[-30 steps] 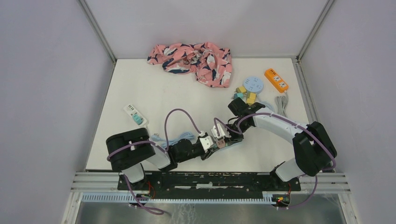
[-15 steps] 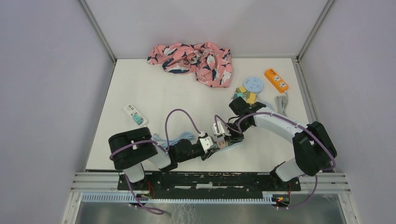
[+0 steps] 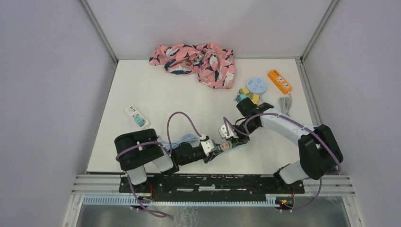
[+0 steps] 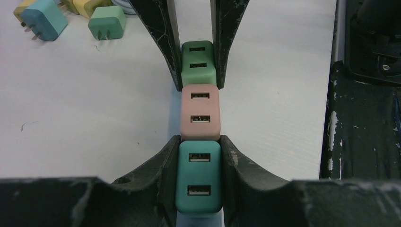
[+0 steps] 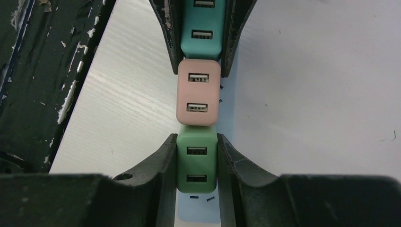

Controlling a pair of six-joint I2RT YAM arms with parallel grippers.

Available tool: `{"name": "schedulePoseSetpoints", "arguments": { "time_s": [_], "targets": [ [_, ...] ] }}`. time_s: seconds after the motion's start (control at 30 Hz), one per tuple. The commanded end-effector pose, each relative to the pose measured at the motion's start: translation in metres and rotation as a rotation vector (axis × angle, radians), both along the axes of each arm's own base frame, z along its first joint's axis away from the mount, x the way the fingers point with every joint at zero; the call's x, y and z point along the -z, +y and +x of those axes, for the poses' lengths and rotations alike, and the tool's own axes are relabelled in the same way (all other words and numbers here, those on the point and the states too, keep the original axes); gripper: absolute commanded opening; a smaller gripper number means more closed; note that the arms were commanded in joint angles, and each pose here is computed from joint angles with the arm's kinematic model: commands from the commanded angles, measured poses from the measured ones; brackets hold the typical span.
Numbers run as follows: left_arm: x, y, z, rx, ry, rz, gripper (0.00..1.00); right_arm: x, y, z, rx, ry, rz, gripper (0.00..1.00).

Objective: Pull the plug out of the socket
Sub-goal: Remove the plug from the socket.

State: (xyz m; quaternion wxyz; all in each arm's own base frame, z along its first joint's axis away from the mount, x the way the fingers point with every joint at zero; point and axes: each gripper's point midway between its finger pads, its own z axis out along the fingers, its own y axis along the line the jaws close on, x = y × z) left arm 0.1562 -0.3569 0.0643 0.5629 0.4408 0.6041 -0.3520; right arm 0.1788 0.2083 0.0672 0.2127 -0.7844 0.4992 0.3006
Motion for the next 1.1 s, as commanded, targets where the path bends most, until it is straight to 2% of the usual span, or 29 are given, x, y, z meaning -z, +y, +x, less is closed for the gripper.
{"name": "schedulePoseSetpoints", "arguments": {
  "time_s": [0.0,0.13,0.23,0.3,0.4,0.5,0.6,0.83,0.97,1.07],
  "targets": [
    [0.027,0.014,-0.003,-0.002,0.012,0.095,0.03,-0.022,0.019,-0.003,0.026,0.034,0.09,0.0],
    [0.027,0.014,-0.003,-0.005,0.014,0.096,0.03,-0.025,0.018,0.023,0.149,0.008,0.056,0.0],
    [0.028,0.015,-0.003,-0.009,0.017,0.097,0.03,-0.023,0.0,0.035,0.179,-0.036,0.011,0.0],
    [0.027,0.016,-0.002,-0.015,0.021,0.09,0.03,-0.021,-0.016,0.034,0.149,-0.05,-0.02,0.0],
    [0.026,0.015,-0.002,-0.013,0.025,0.078,0.03,-0.017,-0.025,0.012,0.026,-0.019,-0.028,0.0],
    [0.025,0.014,-0.002,-0.01,0.028,0.076,0.03,-0.02,-0.017,-0.006,-0.063,0.019,0.024,0.0],
    [0.025,0.015,-0.002,-0.013,0.032,0.075,0.03,-0.022,-0.004,-0.012,-0.077,0.033,0.044,0.0],
    [0.026,0.016,-0.003,-0.013,0.033,0.079,0.03,-0.032,0.019,0.02,0.139,0.043,0.091,0.0],
    [0.027,0.017,-0.003,-0.014,0.034,0.082,0.03,-0.025,0.001,0.041,0.216,-0.021,0.017,0.0],
    [0.027,0.018,-0.003,-0.016,0.033,0.082,0.03,-0.025,-0.016,0.045,0.206,-0.072,-0.018,0.0]
  ]
}}
